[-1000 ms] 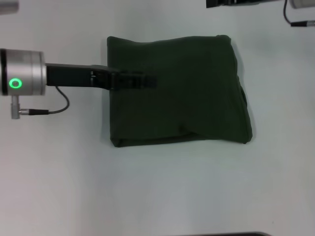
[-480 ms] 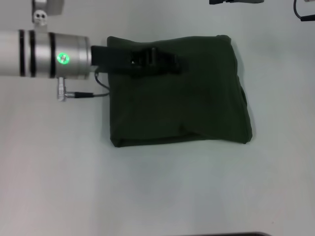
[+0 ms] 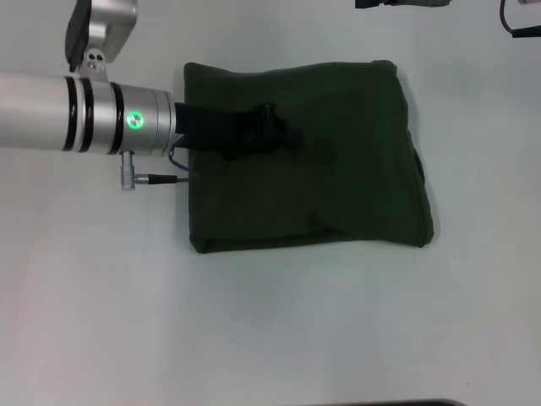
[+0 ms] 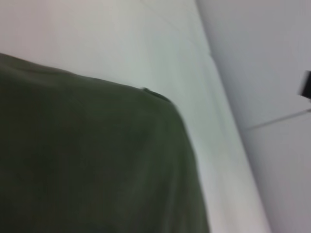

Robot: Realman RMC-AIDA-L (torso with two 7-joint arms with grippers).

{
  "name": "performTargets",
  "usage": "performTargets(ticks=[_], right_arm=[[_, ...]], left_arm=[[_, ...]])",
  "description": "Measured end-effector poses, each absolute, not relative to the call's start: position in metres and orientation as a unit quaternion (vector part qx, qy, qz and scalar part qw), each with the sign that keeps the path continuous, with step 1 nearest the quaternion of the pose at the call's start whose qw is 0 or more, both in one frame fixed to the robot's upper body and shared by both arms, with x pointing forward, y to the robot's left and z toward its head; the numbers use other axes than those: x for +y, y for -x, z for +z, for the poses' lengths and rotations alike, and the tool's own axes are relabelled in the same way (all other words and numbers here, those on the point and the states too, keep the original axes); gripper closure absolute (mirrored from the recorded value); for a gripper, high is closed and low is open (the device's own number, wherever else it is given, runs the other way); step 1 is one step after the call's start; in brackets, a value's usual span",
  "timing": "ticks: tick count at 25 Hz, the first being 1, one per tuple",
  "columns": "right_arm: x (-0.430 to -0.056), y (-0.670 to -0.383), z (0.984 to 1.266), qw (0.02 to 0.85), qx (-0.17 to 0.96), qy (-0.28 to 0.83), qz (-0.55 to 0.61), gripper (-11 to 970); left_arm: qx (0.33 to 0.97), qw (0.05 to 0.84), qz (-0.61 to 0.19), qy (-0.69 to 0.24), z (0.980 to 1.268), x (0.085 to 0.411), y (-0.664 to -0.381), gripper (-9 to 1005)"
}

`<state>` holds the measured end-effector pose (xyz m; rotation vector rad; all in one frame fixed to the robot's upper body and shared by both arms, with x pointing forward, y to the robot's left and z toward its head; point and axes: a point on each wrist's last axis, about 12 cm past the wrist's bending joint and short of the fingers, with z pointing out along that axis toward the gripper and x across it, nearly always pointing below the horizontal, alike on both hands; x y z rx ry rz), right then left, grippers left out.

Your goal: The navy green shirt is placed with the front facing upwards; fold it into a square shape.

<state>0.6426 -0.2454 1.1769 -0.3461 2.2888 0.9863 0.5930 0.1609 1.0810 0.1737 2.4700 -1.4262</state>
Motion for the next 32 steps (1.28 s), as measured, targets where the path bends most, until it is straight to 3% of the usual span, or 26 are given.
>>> performTargets(ticks=[2, 12, 26, 32], right_arm=[[-0.245, -0.643, 1.176, 0.308, 0.866, 0.130, 0.372, 956], [-0.248, -0.641, 1.170, 0.305, 0.869, 0.120, 0.372, 954], [-0.253, -0.643, 1.169, 0.309, 0.870, 0.112, 0.366, 951], [-0.256, -0.643, 1.170, 0.312, 0.870, 0.107, 0.367, 950]], left_arm=[[0.862, 0.149, -0.482, -0.053, 1.076, 0.161, -0.594, 1001], [0.883, 0.142, -0.443, -0.068, 1.068, 0.158, -0.594, 993], [0.904, 0.072, -0.415, -0.073, 1.063, 0.204, -0.578, 989], [0.896, 0.081, -0.430, -0.078, 1.072, 0.218, -0.573, 986]])
